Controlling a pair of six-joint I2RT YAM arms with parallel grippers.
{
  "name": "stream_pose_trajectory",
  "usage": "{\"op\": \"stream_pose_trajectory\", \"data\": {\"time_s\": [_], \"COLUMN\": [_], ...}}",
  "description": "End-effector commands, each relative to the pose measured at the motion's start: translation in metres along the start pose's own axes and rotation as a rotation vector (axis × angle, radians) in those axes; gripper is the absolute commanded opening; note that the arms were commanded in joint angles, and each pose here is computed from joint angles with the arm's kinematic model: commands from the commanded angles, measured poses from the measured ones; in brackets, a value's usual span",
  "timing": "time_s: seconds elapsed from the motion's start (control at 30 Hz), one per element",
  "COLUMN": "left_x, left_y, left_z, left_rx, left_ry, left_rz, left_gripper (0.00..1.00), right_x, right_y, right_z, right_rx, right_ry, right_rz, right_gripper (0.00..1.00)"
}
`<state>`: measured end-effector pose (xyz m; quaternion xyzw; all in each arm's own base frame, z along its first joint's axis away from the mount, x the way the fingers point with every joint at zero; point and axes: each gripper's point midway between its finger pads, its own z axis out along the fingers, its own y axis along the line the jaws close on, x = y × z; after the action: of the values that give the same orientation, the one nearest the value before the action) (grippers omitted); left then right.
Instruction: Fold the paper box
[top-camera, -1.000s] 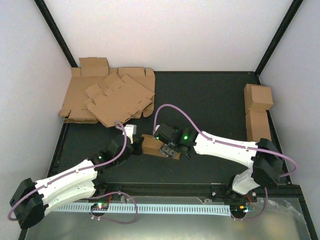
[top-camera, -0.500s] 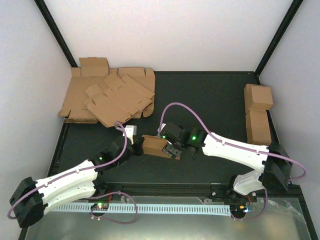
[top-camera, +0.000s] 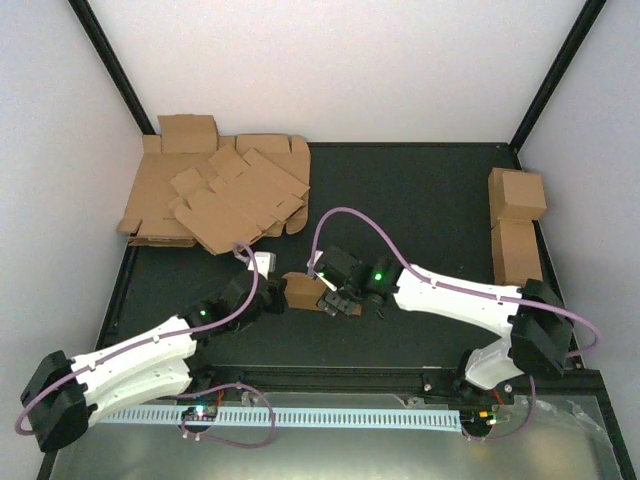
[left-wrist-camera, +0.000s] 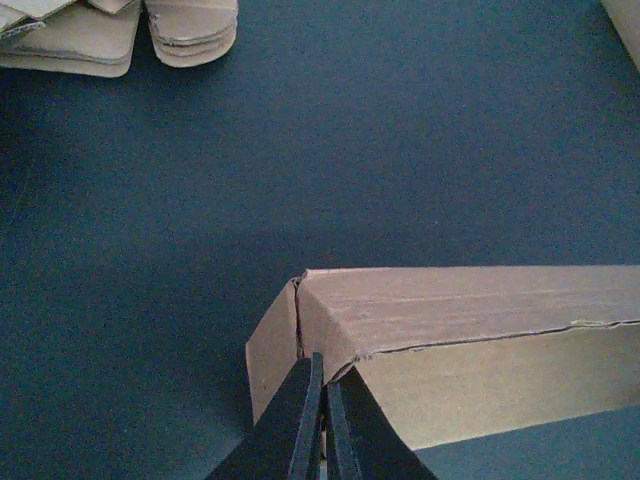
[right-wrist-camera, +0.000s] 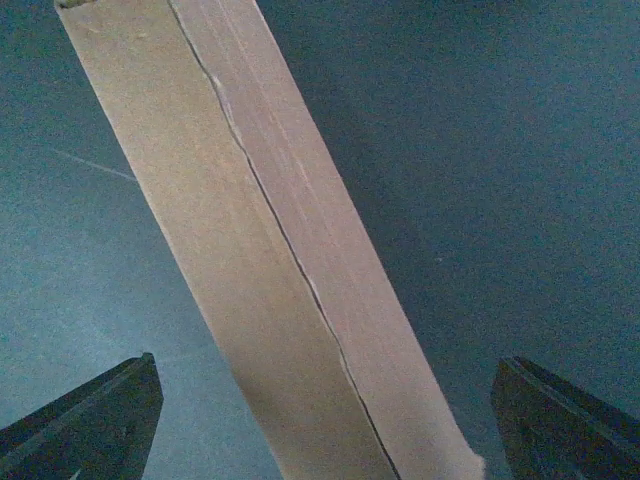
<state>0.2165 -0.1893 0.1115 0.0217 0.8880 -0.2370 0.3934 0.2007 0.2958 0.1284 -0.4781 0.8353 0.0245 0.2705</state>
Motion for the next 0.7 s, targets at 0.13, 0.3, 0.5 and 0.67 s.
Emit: {"op": "stream_pose_trajectory", "data": {"time_s": [0.13,0.3,0.5,0.67], "left_x": [0.044,0.03,0.012,0.005], "left_y": [0.024,0.018,0.007,0.001], "left_z": [0.003,-0.003,-0.007,-0.007], "left_rx": [-0.089,-0.08,-0.085,-0.067], "left_ry": [0.17,0.139,0.128,0.109], "left_rz": [0.042,0.047,0.051,0.045], "left_gripper": [0.03,0.04,0.08,0.19], "right_x": [-0.026,-0.028,0.005,0.028], "right_y": [-0.011,-0.013,-0.023,-0.034], "right_z": [0.008,-0.019,-0.035,-0.032], "right_rx": [0.059,-0.015,0.009,0.042], "right_ry": [-0.064,-0.123,-0.067,-0.074], "right_rz": [0.044,0.093,0.144,0.212], "right_gripper": [0.93,0.91,0.85,0.78]}}
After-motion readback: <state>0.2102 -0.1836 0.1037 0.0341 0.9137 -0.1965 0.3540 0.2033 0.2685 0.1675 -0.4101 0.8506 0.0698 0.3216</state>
